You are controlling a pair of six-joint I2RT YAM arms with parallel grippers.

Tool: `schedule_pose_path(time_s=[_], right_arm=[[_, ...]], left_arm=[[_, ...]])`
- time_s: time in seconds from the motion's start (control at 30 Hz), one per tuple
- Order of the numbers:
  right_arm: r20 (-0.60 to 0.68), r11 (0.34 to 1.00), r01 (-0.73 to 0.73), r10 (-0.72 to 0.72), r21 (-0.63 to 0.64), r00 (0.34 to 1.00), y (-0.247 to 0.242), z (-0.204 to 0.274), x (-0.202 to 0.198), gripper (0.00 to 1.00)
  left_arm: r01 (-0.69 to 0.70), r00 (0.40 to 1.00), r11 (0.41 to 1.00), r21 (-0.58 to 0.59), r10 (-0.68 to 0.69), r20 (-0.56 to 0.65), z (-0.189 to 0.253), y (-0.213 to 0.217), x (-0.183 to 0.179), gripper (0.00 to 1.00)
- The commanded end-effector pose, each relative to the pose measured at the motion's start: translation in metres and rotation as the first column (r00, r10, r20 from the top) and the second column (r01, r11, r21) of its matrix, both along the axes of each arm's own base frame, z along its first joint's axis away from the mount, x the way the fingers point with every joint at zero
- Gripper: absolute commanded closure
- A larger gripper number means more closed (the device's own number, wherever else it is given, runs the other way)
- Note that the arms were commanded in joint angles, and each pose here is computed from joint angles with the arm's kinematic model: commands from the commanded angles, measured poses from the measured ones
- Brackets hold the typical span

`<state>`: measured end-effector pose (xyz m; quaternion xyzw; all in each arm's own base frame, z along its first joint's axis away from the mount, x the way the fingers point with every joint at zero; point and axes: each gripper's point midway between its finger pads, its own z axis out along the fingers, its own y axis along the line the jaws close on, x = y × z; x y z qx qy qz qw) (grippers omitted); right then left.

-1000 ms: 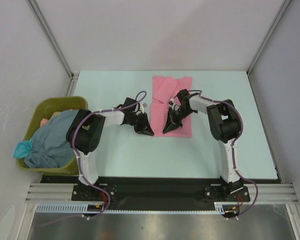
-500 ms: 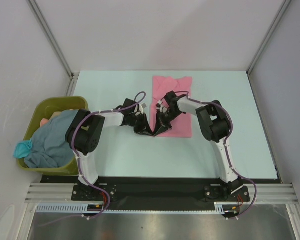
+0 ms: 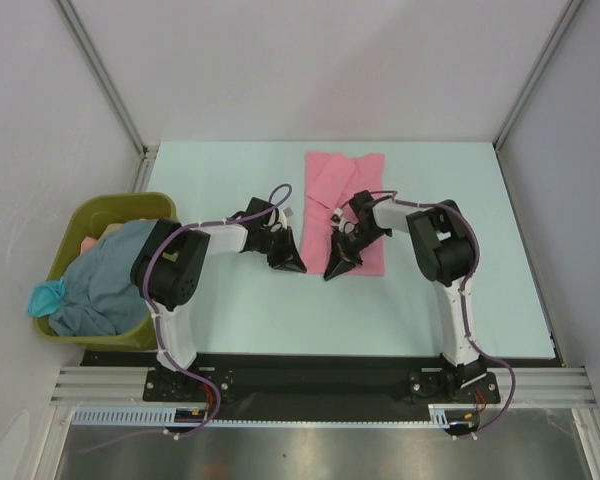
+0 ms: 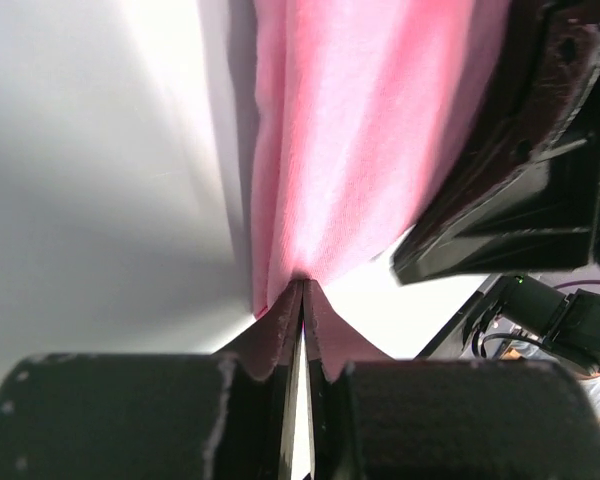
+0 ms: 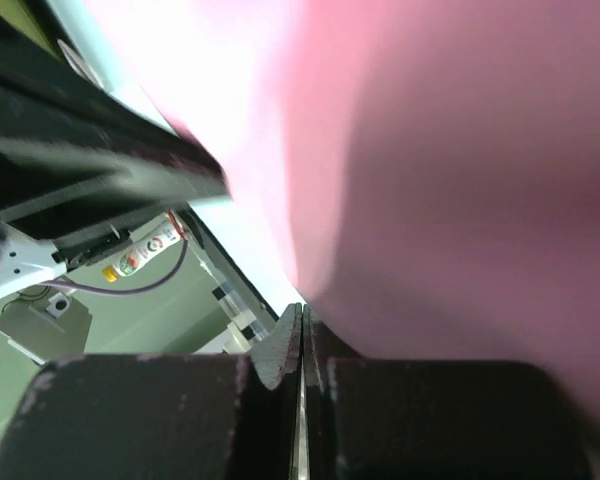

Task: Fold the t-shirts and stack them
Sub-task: Fold the tshirt

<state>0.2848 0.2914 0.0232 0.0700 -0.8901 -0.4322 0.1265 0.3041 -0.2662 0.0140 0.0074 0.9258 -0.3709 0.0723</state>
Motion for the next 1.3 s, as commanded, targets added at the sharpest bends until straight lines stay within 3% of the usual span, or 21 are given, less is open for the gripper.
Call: schedule_pose_path(time_s=[0.0, 0.33, 0.47, 0.67, 0.73, 0.8, 0.9, 0.93, 1.03, 1.27], right_arm=[[-0.042, 0.991, 0.058, -0.064, -0.122, 0.997, -0.036, -0.004, -0.010, 1.00], [0.005, 0.946, 0.196, -0.201, -0.259, 0.980, -0.117, -0.008, -0.013, 1.00], [0.062, 0.888, 0.285, -0.282, -0.362, 0.957, -0.166, -0.010, -0.005, 1.00], [0.147, 0.848, 0.375, -0.345, -0.374, 0.927, -0.186, 0.015, 0.004, 0.99], [0.184, 0.853, 0.401, -0.358, -0.335, 0.915, -0.182, 0.031, 0.005, 0.87], [0.209, 0.856, 0.425, -0.376, -0.295, 0.903, -0.177, 0.039, 0.008, 0.82], [0.197, 0.869, 0.450, -0.413, -0.206, 0.889, -0.165, 0.048, 0.003, 0.66], [0.187, 0.874, 0.454, -0.423, -0.175, 0.887, -0.159, 0.050, 0.002, 0.57], [0.154, 0.868, 0.479, -0.459, -0.134, 0.875, -0.152, 0.044, -0.003, 0.45], [0.128, 0.846, 0.521, -0.507, -0.118, 0.852, -0.143, 0.026, -0.004, 0.43]], left_arm=[[-0.008, 0.999, 0.986, 0.168, 0.016, -0.048, -0.035, 0.035, -0.016, 0.91], [0.003, 0.999, 0.983, 0.182, 0.006, -0.052, -0.039, 0.042, -0.019, 0.92], [0.005, 0.998, 0.983, 0.182, 0.006, -0.056, -0.042, 0.044, -0.022, 0.93], [0.012, 0.999, 0.984, 0.176, -0.006, -0.039, -0.034, 0.044, -0.021, 0.92], [0.016, 1.000, 0.988, 0.154, -0.013, -0.021, -0.022, 0.041, -0.020, 0.89], [0.012, 1.000, 0.991, 0.135, -0.016, 0.026, -0.002, 0.040, -0.017, 0.78], [-0.009, 0.997, 0.991, 0.130, -0.002, 0.077, 0.020, 0.041, -0.013, 0.57], [-0.014, 0.997, 0.992, 0.125, 0.003, 0.081, 0.024, 0.042, -0.013, 0.54], [-0.028, 0.997, 0.995, 0.093, 0.020, 0.080, 0.029, 0.036, -0.010, 0.44], [-0.077, 0.997, 0.995, 0.068, 0.079, -0.016, 0.006, 0.028, -0.008, 0.41]])
